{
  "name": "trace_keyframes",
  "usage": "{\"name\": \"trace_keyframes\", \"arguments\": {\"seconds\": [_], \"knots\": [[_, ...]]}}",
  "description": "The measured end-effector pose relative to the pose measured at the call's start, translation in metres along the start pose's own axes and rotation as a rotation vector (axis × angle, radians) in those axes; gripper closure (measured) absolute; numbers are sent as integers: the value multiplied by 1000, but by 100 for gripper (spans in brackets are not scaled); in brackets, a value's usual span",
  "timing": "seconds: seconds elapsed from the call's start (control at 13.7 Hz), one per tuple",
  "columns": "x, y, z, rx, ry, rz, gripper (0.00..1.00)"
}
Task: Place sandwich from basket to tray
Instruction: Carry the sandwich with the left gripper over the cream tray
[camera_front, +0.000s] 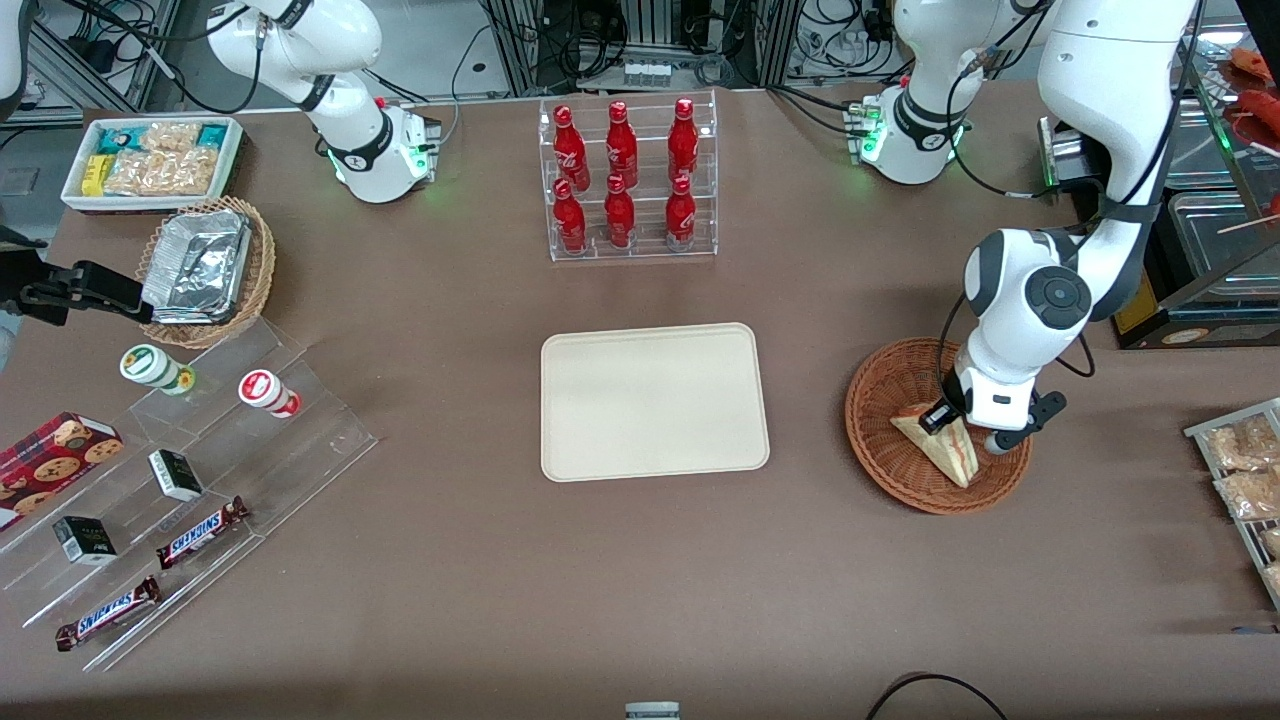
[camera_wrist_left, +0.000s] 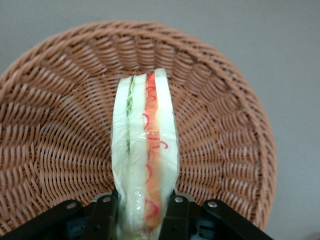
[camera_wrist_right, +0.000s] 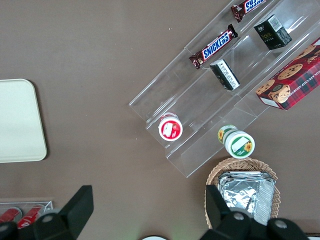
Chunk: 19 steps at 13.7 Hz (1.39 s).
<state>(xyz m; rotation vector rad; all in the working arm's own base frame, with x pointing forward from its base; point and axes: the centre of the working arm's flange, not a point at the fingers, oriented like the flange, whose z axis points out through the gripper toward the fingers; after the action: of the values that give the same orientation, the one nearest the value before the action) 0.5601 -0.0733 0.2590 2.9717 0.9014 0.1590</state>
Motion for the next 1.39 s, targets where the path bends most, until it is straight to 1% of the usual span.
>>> {"name": "trace_keyframes", "arguments": {"seconds": [0.07,0.15,0.22,0.29,0.37,0.44,0.51,0.66,0.8,1.1,1.24,1.39], "knots": [[6,4,-12,22,-18,0,71],[12,10,-29,52,-43,3,75],[20,18,-55,81,-63,8,81],[24,30,-83,99,-77,19,82],[22,49,-113,109,-84,42,82],[13,72,-137,112,-87,78,82],[-3,96,-153,106,-83,123,82],[-47,149,-162,85,-74,220,82],[-95,201,-151,77,-79,281,82],[-181,287,-107,75,-96,338,82],[-216,315,-87,78,-88,378,82],[-249,335,-70,68,-72,434,82]]}}
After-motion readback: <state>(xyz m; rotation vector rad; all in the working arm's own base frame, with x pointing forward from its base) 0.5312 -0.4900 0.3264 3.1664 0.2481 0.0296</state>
